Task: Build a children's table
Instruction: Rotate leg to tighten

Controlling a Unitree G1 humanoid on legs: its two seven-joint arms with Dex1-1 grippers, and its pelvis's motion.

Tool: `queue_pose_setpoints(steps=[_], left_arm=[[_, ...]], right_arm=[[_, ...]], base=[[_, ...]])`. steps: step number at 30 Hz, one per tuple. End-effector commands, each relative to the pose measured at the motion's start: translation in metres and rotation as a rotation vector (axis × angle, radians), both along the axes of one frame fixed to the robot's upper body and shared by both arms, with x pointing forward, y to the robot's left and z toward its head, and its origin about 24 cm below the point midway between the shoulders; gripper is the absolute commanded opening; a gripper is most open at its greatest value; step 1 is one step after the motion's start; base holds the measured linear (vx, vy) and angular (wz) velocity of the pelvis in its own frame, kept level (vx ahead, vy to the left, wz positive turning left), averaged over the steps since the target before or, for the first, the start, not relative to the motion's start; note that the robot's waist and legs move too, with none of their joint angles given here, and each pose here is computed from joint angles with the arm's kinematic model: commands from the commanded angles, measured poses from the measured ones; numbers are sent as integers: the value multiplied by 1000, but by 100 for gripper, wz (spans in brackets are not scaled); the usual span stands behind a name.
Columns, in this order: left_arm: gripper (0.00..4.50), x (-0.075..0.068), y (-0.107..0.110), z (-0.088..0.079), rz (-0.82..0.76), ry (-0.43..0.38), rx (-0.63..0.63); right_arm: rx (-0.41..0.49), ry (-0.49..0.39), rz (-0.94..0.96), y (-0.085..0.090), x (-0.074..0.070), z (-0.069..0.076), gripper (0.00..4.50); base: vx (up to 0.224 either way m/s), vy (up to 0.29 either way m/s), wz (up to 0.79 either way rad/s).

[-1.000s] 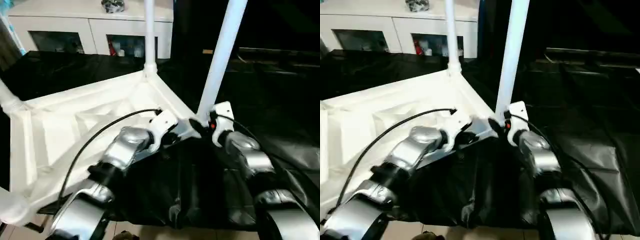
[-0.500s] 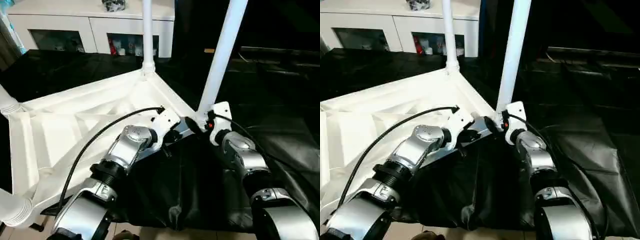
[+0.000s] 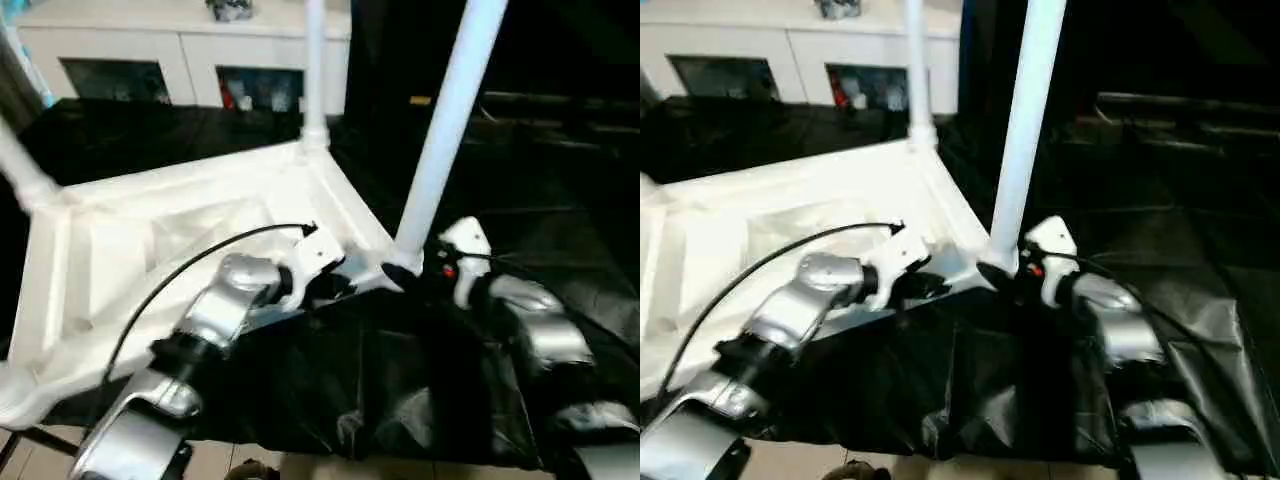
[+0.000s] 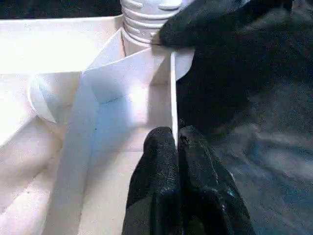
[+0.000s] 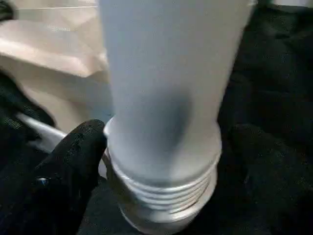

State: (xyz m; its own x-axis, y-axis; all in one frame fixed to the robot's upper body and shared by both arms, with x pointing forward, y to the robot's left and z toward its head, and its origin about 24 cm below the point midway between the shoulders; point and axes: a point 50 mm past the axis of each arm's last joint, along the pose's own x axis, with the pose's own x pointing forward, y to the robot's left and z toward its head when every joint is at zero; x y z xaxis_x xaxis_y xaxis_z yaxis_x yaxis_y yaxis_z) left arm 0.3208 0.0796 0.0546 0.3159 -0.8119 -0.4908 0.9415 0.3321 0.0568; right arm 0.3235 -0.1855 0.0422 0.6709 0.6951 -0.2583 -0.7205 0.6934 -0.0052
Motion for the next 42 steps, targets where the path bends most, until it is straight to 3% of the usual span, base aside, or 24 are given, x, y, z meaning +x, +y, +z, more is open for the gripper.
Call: queue_pose_setpoints(steps=[1, 10, 11, 14, 22, 26, 29, 36, 39, 42], left_arm=[[0, -7, -9, 11, -118, -30, -90], [0, -24, 0, 15, -306, 28, -79], [0, -24, 1, 14, -309, 31, -77], [0, -26, 3, 13, -330, 55, -69], [0, -27, 7, 12, -348, 75, -58], [0, -27, 7, 11, -334, 77, -57], [0, -23, 3, 10, -276, 62, -58], [0, -2, -11, 6, -36, 6, -50], [0, 10, -23, 6, 128, -28, -51], [0, 14, -29, 7, 173, -49, -51]], right_arm=[[-7, 8, 116, 2, -8, 4, 447], [-31, 74, 338, 3, -29, 6, 447], [-32, 78, 346, 4, -30, 6, 418], [-53, 89, 380, 5, -33, 6, 410], [-52, 125, 438, 9, -38, 5, 325], [2, 146, 441, 15, -41, 3, 294], [48, 138, 363, 20, -36, -1, 283], [28, 114, 7, 27, -9, -18, 276], [28, 101, -173, 40, 5, -22, 276], [47, 92, -221, 48, 9, -22, 276]], base=[[0, 0, 0], [0, 0, 0], [0, 0, 0], [0, 0, 0], [0, 0, 0], [0, 0, 0], [0, 0, 0], [0, 0, 0], [0, 0, 0], [0, 0, 0]])
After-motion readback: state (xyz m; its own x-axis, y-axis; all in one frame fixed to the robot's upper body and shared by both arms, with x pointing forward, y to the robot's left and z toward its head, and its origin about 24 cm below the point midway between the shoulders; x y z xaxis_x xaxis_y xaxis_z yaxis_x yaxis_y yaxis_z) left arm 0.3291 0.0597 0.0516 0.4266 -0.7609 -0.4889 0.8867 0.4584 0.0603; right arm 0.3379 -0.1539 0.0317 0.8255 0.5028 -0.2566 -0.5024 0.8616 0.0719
